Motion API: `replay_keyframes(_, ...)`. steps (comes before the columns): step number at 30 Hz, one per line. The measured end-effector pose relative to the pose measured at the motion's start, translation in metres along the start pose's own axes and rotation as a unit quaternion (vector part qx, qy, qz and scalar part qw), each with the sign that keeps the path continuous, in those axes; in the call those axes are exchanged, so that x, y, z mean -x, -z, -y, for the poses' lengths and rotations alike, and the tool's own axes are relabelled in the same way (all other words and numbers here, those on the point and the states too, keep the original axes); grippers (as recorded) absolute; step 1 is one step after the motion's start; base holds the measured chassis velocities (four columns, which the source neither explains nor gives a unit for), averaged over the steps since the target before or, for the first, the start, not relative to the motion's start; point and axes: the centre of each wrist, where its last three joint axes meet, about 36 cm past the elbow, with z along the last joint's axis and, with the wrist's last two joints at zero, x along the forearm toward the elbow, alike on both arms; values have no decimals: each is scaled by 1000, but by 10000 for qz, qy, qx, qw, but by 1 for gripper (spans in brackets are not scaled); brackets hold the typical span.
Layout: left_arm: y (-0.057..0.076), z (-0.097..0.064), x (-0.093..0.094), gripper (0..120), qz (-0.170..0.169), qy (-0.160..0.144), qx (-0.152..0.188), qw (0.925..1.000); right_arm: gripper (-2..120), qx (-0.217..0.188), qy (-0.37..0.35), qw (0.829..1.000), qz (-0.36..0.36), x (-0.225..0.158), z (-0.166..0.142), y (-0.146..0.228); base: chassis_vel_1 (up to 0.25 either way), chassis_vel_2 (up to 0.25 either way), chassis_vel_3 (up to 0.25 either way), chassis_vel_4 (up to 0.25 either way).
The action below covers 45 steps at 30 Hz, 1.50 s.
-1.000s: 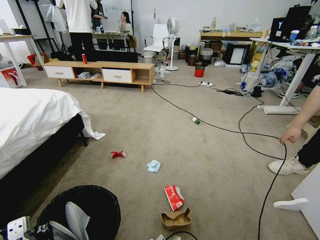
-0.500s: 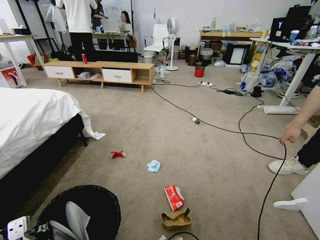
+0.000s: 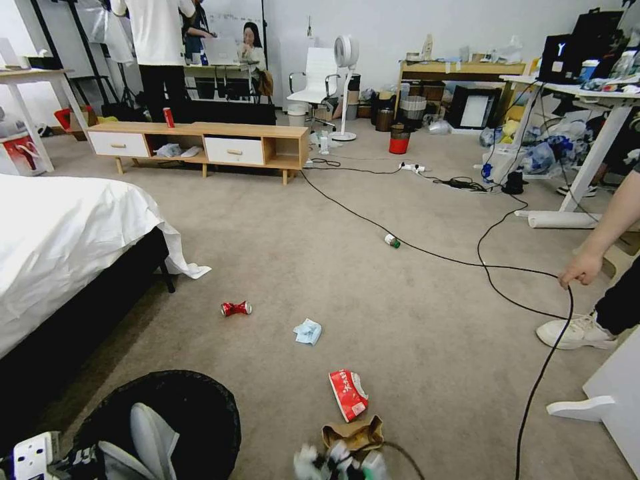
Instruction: Pick up the trash bin and place the garbage on the floor into it.
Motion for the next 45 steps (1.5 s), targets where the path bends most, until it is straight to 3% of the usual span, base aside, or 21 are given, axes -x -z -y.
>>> replay_keyframes(3, 1, 0, 0, 4, 4, -23, 14, 10000, 0, -52, -156, 9997, 194, -12, 12, 15, 0, 0, 0, 0)
replay_keyframes(6, 3, 1, 1, 4, 32, -79, 72, 9999, 0, -283, -554, 9952, 757, -59, 39, 63, 0, 0, 0, 0)
replay_keyframes(11, 6, 3, 3, 4, 63, -180, 168, 9997, 0, -427, -889, 9858, 1360, -116, 50, 109, 0, 0, 0, 0)
replay_keyframes(13, 7, 4, 3, 4, 61, -206, 192, 9996, 0, -477, -939, 9834, 1476, -126, 52, 116, 0, 0, 0, 0)
replay_keyframes(15, 6, 4, 3, 4, 4, -279, 234, 9993, 0, -773, -919, 9731, 1967, -150, 57, 138, 0, 0, 0, 0)
replay_keyframes(20, 5, 6, 3, 4, -38, -346, 251, 9991, 0, -757, -515, 9608, 2617, -160, 51, 180, 0, 0, 0, 0)
replay_keyframes(22, 5, 7, 4, 4, -42, -366, 253, 9990, 0, -672, -343, 9546, 2883, -158, 46, 198, 0, 0, 0, 0)
replay_keyframes(24, 4, 10, 5, 4, -77, -432, 258, 9987, 0, -477, 185, 9434, 3276, -152, 31, 240, 0, 0, 0, 0)
replay_keyframes(29, 2, 11, 5, 4, -97, -436, 254, 9987, 0, -348, 1067, 9302, 3495, -138, 6, 282, 0, 0, 0, 0)
replay_keyframes(31, 1, 11, 4, 4, -104, -425, 247, 9987, 0, -271, 1910, 9120, 3621, -118, -18, 312, 0, 0, 0, 0)
replay_keyframes(32, 1, 11, 4, 4, -104, -425, 247, 9987, 0, -271, 1910, 9120, 3621, -118, -18, 312, 0, 0, 0, 0)
replay_keyframes(34, 2, 11, 5, 4, -94, -431, 264, 9987, 0, -327, 2478, 8923, 3759, -99, -36, 339, 0, 0, 0, 0)
replay_keyframes(35, 2, 11, 5, 4, -94, -431, 264, 9987, 0, -327, 2478, 8923, 3759, -99, -36, 339, 0, 0, 0, 0)
replay_keyframes(37, 4, 11, 5, 4, -71, -438, 297, 9986, 0, -255, 3098, 8746, 3721, -69, -59, 357, 0, 0, 0, 0)
replay_keyframes(40, 5, 10, 5, 4, -64, -440, 319, 9985, 0, -221, 3348, 8681, 3659, -56, -69, 360, 0, 0, 0, 0)
replay_keyframes(45, 9, 9, 5, 4, -17, -466, 408, 9981, 0, -87, 4277, 8386, 3372, -5, -113, 366, 0, 0, 0, 0)
